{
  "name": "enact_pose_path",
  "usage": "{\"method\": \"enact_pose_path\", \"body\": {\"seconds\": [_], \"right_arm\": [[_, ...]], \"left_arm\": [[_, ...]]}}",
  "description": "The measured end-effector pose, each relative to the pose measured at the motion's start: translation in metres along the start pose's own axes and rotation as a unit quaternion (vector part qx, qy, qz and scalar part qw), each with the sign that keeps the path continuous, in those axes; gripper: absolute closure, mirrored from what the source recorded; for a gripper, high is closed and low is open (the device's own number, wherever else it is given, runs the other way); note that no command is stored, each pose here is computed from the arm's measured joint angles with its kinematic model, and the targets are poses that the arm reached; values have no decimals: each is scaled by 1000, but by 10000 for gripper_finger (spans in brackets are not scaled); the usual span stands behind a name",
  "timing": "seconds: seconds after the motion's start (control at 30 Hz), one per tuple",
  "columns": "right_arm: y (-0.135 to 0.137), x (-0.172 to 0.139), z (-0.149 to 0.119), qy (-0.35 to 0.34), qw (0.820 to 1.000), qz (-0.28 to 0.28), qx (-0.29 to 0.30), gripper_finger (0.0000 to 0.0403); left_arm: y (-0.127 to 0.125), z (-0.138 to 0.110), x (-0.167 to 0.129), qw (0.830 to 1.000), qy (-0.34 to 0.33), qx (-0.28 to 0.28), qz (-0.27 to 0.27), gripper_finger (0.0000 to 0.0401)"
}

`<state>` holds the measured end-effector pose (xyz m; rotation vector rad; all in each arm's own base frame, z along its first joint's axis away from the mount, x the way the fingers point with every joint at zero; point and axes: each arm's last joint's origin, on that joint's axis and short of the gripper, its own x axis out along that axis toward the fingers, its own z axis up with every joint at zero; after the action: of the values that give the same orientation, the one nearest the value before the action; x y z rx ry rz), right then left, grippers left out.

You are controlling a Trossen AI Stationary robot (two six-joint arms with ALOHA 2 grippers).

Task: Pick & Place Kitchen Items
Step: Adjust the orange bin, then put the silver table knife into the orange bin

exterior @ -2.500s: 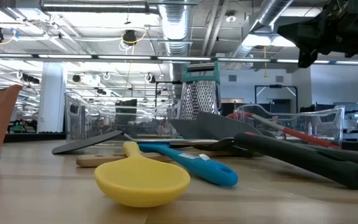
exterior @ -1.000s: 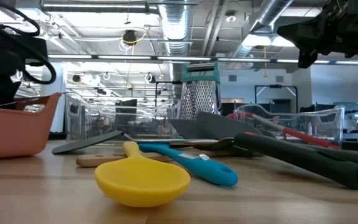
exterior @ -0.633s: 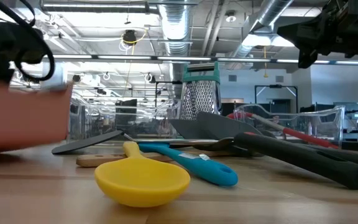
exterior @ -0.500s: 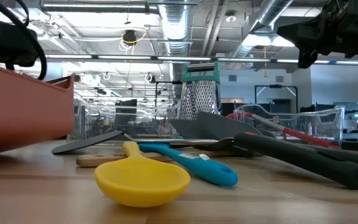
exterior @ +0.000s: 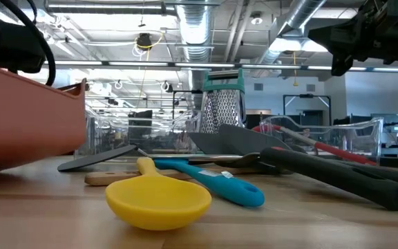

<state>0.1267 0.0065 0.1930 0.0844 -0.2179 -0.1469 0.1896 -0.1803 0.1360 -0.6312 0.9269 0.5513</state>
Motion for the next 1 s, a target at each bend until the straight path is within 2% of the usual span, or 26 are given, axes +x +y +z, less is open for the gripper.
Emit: {"method": "enact_pose_path", "body": {"seconds": [0.53,0.77,1.0], "right_arm": [[0,0,0,2,1000,0,-1,403],[0,0,-1,4,1000,0,-1,403],[0,0,-1,3,1000,0,-1,403]], "left_arm": [[-10,26,-4,998,-8,53,19,401],[-15,37,-24,993,-2,86,82,401],[-23,55,-54,980,-38,132,147,401]]}}
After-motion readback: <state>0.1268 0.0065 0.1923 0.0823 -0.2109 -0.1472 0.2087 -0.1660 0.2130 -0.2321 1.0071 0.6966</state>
